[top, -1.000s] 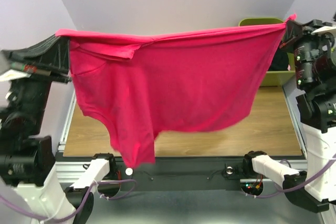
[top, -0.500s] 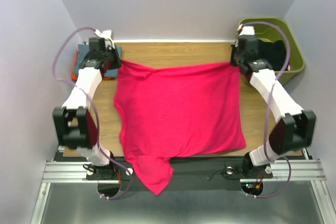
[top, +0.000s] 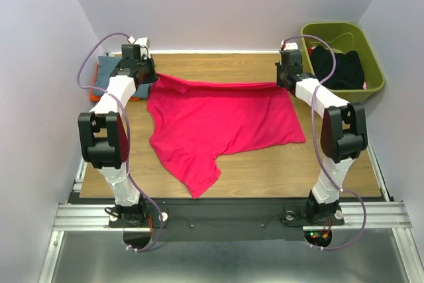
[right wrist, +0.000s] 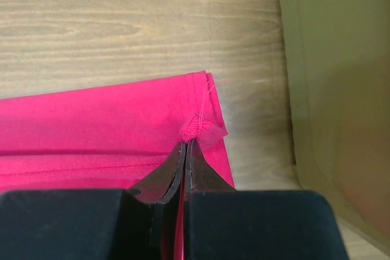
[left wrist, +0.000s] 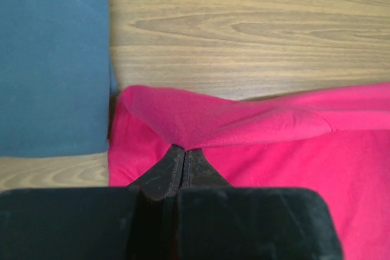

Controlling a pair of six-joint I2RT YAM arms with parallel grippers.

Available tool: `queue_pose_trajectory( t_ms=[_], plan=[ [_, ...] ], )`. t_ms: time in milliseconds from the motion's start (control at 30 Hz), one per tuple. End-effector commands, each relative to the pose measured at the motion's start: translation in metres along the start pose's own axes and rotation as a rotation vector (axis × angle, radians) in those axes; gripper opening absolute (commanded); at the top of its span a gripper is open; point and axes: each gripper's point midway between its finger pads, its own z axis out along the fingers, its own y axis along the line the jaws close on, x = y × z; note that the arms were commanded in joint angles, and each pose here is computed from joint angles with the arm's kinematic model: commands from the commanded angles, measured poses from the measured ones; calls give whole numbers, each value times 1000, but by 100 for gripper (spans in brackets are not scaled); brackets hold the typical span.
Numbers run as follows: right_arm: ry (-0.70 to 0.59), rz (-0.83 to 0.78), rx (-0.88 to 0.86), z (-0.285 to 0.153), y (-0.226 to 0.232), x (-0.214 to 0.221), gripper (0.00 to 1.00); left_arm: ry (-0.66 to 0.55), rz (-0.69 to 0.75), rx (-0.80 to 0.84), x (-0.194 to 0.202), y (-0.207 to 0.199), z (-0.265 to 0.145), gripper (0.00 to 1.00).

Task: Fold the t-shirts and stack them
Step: Fold the tshirt

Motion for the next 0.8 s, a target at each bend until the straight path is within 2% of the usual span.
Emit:
queue_pose_trajectory(
  t_ms=[0,167,433,600,767],
  plan=[
    [-118,31,23,7,-5,-41,1,-20,-31,19,-8,-5,7,3],
    [-96,-3,60,24,-9,-34,1,1,-98,65,-2,-16,2,3],
    [-134,47,126,41,-30,-57,1,-16,-207,67,-4,-20,-17,3],
    [-168,66,111,42,-31,-75,1,-13,-262,93,-4,-26,-23,3],
    [-149,56,58,42,-23,-65,1,8,-308,92,13,-27,-30,3]
  ],
)
